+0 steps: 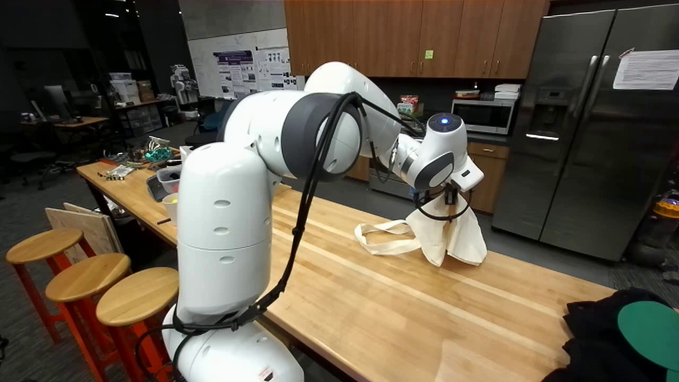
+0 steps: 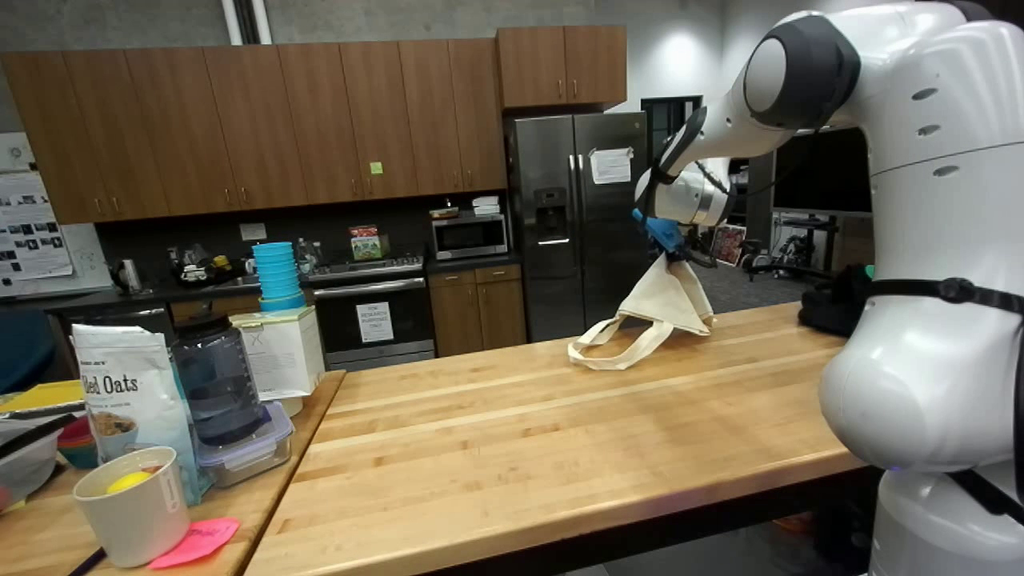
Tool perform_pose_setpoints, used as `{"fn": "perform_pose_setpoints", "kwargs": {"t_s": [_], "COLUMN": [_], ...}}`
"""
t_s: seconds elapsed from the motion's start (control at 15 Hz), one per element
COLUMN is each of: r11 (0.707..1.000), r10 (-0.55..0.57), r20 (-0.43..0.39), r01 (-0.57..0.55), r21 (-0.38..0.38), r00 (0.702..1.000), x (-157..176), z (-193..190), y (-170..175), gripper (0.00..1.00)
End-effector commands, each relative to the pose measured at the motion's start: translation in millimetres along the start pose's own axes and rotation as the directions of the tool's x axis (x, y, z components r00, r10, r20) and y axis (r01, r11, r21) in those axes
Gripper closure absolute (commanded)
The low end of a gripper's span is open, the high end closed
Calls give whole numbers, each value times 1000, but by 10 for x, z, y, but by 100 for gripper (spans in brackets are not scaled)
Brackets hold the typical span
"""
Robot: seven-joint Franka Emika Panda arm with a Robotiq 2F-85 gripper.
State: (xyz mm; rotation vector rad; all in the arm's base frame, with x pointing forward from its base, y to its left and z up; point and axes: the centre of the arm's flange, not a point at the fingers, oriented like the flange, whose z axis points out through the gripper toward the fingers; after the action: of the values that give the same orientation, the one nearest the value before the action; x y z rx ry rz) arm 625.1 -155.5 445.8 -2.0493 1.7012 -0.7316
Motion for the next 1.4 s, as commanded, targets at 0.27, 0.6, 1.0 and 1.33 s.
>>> {"fn": "perform_pose_setpoints", "kwargs": {"t_s": [0.27, 0.6, 1.0, 1.33], "r11": [1000, 1000, 1000, 1000], "r10": [-3, -4, -5, -5], "r20": [14, 15, 15, 15], "r01": [3, 4, 5, 5], "r21": [10, 12, 12, 12], "r00": [1000, 1000, 1000, 1000], "x": [-62, -66, -66, -66], "z": [-10, -14, -14, -14], "y": [-57, -67, -67, -67], "gripper": [96, 96, 96, 96]}}
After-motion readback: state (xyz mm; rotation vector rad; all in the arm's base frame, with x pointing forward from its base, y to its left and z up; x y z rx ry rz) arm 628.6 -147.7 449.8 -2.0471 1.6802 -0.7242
